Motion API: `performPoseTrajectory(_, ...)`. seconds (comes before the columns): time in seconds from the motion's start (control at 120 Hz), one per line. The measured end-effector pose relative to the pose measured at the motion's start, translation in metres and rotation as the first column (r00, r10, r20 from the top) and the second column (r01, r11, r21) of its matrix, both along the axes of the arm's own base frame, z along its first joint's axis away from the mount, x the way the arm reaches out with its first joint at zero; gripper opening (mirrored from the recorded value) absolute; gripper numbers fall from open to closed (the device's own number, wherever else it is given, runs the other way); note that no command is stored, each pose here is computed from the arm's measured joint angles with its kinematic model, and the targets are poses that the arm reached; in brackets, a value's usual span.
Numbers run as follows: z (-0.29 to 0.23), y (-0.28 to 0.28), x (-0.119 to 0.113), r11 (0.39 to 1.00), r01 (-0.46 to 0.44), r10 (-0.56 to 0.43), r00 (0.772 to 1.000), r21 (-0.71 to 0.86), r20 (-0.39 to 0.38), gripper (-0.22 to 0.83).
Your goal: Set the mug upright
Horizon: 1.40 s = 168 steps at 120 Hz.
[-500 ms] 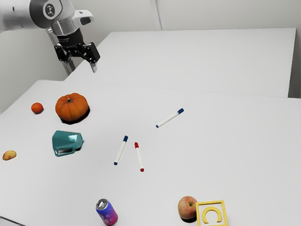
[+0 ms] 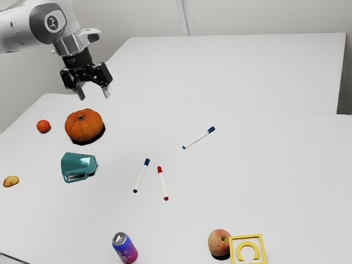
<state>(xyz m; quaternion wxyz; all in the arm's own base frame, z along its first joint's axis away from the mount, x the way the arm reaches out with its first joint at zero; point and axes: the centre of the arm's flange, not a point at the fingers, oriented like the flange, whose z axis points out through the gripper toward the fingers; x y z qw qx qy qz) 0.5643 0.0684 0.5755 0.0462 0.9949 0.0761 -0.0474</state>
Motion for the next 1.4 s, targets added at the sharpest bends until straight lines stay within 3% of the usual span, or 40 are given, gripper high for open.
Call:
performPoseTrajectory(0.367,-0.103,0.060,-0.042,0.982,-0.141,0.126,0.985,-0.130,-0.117,0.62)
performPoseTrajectory(0.55,-0.145,0.105,-0.053,0.971,-0.159,0.142,0.984,-0.180,-0.105,0.61)
performPoseTrajectory(0.742,-0.174,0.206,-0.081,0.941,-0.246,0.241,0.969,-0.234,-0.050,0.62)
performPoseTrajectory(1.058,-0.226,0.282,-0.075,0.915,-0.127,0.179,0.979,-0.382,0.103,0.62)
performPoseTrajectory(1.4,-0.269,0.295,-0.063,0.876,0.044,0.063,0.977,-0.481,0.202,0.62)
